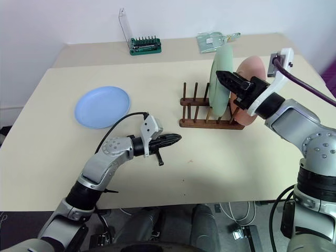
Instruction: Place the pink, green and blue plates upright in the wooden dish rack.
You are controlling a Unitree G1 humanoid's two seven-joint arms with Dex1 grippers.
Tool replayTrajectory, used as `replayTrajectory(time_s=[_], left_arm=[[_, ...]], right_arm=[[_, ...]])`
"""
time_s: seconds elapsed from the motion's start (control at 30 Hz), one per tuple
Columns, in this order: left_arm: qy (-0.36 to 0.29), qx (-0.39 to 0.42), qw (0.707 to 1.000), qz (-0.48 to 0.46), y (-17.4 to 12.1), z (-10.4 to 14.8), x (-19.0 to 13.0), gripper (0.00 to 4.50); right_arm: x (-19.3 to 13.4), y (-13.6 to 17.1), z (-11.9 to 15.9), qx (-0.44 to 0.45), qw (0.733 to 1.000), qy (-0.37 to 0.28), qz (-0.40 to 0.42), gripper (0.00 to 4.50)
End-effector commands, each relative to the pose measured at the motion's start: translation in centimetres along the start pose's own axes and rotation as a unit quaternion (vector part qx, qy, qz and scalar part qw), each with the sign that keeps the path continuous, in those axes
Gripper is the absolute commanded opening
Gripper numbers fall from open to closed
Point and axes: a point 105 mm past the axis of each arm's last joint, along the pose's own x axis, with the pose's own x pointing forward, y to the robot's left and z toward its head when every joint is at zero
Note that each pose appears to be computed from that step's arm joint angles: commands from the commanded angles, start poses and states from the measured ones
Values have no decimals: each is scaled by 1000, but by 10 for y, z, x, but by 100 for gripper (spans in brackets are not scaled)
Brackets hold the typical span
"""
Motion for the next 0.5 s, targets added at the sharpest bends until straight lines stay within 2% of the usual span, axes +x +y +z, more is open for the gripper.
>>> replayTrajectory(time_s=[0.03,0.07,0.17,0.27,0.3,0.33,0.4,0.5], left_arm=[[-27,13,999,-14,-5,16,-1,0],[-30,12,999,-16,-5,17,-2,0],[-32,16,999,-16,-5,20,-7,84],[-38,39,998,13,2,28,-17,222],[-52,36,997,42,11,35,-23,282],[-92,15,988,121,34,50,-42,326],[-135,-10,960,244,69,64,-76,326],[-104,-19,897,429,118,56,-134,326]], right_arm=[[0,16,22,-135,991,-18,9,302],[0,17,23,-160,987,-17,8,302],[-5,14,40,-234,972,-22,-4,307],[-11,12,57,-316,948,-25,-20,307],[-12,14,63,-331,943,-29,-18,307],[-12,26,69,-348,937,-35,6,307],[-10,47,70,-372,926,-35,51,307],[-3,80,41,-390,909,1,148,307]])
